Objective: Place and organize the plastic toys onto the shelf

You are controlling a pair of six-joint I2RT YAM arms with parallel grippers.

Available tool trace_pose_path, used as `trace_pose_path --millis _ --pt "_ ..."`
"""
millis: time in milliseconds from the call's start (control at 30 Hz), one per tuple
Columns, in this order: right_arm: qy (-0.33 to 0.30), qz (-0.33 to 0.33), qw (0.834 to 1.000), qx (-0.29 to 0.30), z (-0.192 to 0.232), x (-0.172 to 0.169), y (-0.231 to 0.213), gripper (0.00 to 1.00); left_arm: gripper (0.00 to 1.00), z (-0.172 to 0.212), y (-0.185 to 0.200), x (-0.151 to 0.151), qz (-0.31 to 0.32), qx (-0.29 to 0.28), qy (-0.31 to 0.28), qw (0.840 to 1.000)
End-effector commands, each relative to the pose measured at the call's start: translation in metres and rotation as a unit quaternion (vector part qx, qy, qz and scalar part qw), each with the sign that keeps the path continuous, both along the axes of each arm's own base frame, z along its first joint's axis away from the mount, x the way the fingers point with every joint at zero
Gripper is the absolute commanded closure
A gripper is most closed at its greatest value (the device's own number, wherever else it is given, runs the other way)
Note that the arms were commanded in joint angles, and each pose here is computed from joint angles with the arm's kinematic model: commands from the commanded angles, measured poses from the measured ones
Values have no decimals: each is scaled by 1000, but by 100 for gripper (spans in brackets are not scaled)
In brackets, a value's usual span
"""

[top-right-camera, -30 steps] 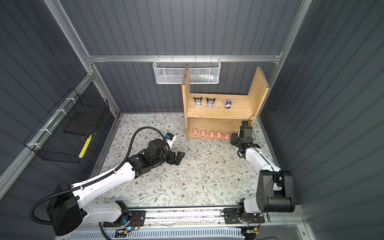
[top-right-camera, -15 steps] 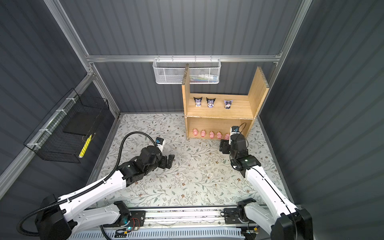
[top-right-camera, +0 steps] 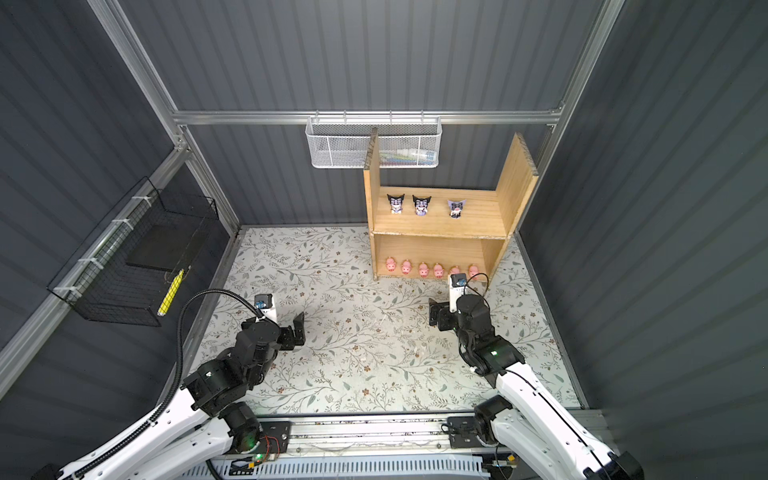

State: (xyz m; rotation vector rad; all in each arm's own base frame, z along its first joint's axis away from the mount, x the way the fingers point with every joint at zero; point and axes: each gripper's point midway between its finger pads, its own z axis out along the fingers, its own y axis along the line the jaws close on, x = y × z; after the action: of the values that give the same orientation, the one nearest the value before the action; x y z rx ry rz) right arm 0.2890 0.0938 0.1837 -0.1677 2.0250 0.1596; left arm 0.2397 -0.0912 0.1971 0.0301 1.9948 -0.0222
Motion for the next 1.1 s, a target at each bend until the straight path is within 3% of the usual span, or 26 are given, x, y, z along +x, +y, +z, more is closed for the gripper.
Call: trace_pose_path --millis 0,167,400,533,767,1067 --pt "-47 -6 999 -7 16 3 -4 6 0 -5 30 -1 66 47 -17 997" --pt "-81 -105 990 -56 16 9 -47 3 0 -4 36 7 87 84 -53 991" --pt "-92 -243 966 -5 -3 20 -119 1 0 -4 60 16 185 143 -123 964" --pt "-116 -261 958 -26 -15 23 -129 1 0 -22 73 28 205 146 -127 959" --pt "-120 -252 960 -37 -21 39 -128 1 0 -46 100 54 219 81 -109 966" --pt "-129 -224 966 -30 -37 62 -120 1 0 -72 106 91 215 104 -100 966"
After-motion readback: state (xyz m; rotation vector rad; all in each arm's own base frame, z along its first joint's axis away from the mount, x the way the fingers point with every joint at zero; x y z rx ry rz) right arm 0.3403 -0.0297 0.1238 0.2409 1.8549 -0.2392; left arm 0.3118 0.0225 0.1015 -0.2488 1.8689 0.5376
